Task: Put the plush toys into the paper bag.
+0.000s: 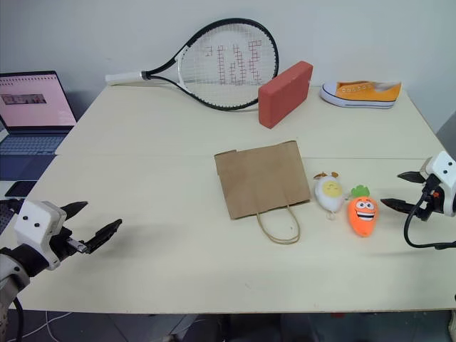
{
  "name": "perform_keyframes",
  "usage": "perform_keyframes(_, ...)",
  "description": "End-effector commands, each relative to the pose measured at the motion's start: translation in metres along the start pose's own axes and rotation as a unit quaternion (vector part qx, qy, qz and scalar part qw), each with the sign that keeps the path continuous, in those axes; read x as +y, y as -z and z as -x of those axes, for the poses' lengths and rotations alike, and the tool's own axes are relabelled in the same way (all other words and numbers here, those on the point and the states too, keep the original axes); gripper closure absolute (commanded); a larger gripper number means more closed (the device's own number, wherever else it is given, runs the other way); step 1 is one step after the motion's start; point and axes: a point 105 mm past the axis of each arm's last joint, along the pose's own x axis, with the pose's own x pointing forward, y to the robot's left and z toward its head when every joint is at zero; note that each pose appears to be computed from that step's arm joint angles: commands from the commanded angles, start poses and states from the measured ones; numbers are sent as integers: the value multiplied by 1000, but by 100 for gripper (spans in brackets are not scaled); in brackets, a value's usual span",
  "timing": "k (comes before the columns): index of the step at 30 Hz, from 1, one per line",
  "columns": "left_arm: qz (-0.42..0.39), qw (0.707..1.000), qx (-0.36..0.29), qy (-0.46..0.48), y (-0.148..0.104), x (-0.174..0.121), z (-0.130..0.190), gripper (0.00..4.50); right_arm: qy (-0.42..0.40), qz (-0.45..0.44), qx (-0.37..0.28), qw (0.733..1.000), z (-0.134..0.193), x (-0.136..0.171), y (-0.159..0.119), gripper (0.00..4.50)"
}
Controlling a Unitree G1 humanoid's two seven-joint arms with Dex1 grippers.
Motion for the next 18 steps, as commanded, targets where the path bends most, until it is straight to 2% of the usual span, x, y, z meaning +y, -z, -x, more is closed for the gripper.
perform_keyframes(1,-21,999,-34,9,-19,1,0,2,10,16,-22,1000,6,-2,-13,0)
perform_keyframes(4,-28,997,-51,54,-31,-14,-7,2,10,19,-26,999,8,1,-16,0)
perform_keyframes(10,-91,973,-77,196,-62,-69,-34,2,-3,33,-41,999,17,17,-32,0)
perform_keyframes(18,-126,911,-157,360,-105,-157,-79,2,-56,30,-62,996,27,77,-61,0)
